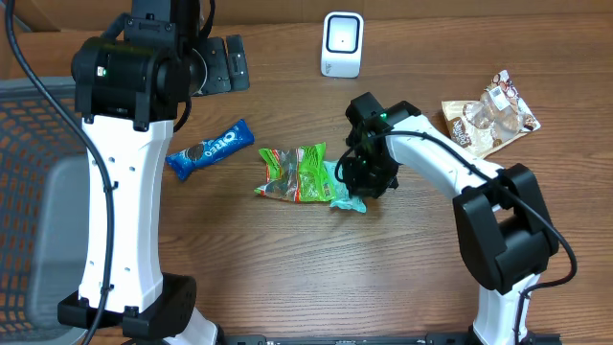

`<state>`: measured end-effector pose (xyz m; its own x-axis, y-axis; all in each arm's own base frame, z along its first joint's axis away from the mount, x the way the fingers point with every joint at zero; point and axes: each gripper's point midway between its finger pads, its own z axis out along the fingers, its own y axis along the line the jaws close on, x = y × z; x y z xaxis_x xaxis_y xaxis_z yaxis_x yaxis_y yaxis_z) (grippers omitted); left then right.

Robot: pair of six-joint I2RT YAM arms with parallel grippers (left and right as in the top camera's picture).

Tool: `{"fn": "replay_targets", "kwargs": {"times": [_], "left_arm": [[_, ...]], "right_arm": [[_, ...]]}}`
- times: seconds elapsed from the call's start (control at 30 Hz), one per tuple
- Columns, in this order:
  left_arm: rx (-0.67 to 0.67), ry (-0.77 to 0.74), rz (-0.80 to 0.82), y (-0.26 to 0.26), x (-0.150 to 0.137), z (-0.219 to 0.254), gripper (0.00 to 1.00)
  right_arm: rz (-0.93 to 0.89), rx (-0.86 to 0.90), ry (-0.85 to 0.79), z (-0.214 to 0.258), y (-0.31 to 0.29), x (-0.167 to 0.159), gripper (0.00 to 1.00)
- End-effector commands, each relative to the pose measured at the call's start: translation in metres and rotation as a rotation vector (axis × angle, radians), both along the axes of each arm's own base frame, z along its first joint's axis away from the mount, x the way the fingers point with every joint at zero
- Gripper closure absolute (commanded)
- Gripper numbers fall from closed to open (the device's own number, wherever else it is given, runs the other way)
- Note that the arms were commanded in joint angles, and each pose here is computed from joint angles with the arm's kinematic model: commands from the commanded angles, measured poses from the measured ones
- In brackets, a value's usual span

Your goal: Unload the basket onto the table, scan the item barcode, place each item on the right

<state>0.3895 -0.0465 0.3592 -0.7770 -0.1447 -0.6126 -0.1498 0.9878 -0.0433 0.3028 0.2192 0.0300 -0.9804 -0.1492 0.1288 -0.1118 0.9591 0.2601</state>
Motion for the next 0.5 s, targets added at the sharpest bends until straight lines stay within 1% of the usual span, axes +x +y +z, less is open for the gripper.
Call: {"fn": "replay_targets", "kwargs": {"times": [0.0,0.17,0.3,0.37,0.47], "left_arm": [[0.022,0.0,-0.007,0.002,0.001,0.0,0.0],[0.022,-0.001,-0.007,0.002,0.001,0.0,0.0],[0.022,-0.001,-0.007,0.002,0.001,0.0,0.0],[0.022,-0.001,-0.007,0.002,0.001,0.0,0.0],[0.022,0.0,-0.007,0.002,0.001,0.0,0.0]], "right_arm": [[-0.001,-0.14,-0.047,-0.01,-0.024,0.008,0.96],[0.007,-0.388,-0.167,-0.01,-0.068,0.029,0.96],[0.01,-0.541,-0.274,0.0,-0.093,0.049,0.96],[0.005,-0.566,-0.308,0.008,-0.095,0.058,0.96],[-0.015,-0.555,-0.341,0.023,-0.093,0.07,0.95]]}}
